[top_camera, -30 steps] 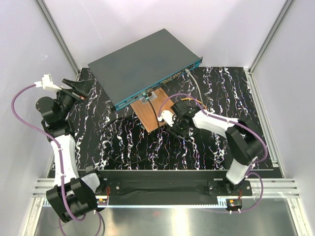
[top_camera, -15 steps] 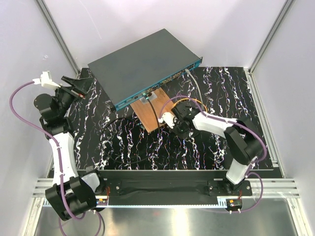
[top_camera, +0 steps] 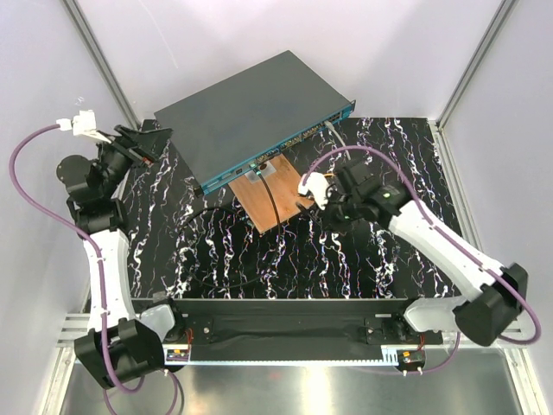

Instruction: Insert the plug into the switch port

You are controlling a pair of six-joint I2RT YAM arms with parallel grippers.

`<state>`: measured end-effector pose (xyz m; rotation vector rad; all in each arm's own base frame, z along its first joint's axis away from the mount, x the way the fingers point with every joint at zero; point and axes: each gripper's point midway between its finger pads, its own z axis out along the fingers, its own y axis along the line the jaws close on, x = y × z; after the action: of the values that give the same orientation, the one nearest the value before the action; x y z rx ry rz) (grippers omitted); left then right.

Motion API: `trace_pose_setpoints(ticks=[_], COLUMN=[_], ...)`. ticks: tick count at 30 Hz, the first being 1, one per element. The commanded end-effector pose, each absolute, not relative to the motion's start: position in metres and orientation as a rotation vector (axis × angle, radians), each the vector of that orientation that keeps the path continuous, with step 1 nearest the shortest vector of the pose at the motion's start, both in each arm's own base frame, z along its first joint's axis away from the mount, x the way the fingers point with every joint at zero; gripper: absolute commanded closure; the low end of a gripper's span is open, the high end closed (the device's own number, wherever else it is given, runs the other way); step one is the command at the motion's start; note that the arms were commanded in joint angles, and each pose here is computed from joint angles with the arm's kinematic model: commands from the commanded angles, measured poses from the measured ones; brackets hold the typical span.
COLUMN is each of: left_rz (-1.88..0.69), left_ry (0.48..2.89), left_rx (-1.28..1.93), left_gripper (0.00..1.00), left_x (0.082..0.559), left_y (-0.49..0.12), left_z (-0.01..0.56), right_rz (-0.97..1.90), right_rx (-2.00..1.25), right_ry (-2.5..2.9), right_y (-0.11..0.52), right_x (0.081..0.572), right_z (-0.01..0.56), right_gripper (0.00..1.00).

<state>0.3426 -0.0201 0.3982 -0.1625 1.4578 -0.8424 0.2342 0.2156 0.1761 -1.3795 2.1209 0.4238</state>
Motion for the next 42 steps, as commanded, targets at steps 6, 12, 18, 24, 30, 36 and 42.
trace_pose_setpoints(ticks=[6, 12, 18, 24, 30, 36, 42], left_rz=[-0.666, -0.722, -0.924, -1.089, -1.227, -1.335, -1.380], left_ry=[1.346, 1.294, 1.246, 1.172, 1.141, 1.136, 1.138], left_rx=[0.304, 0.647, 1.073, 1.337, 1.436, 1.508, 1.531], left_gripper=[0.01, 0.03, 0.09, 0.09, 0.12, 0.22, 0.40], left_x=[0.324, 0.296, 0.233, 0.182, 0.162, 0.140, 0.133], left_y=[-0.072, -0.140, -0.215, -0.276, -0.313, -0.335, -0.343], left_z=[0.442, 0.456, 0.441, 0.413, 0.406, 0.395, 0.389], right_rz=[0.783, 0.800, 0.766, 0.782, 0.772, 0.765, 0.754], right_rx=[-1.391, -1.389, -1.378, -1.472, -1.549, -1.589, -1.603], right_ry=[1.985, 1.892, 1.826, 1.757, 1.667, 1.641, 1.629], right_y=[0.203, 0.193, 0.187, 0.187, 0.192, 0.196, 0.198], right_x=[0.160, 0.137, 0.131, 0.122, 0.121, 0.122, 0.123], right_z=[0.268, 0.305, 0.331, 0.335, 0.340, 0.342, 0.344], right_gripper=[1.00, 1.00, 1.00, 1.00, 1.00, 1.00, 1.00])
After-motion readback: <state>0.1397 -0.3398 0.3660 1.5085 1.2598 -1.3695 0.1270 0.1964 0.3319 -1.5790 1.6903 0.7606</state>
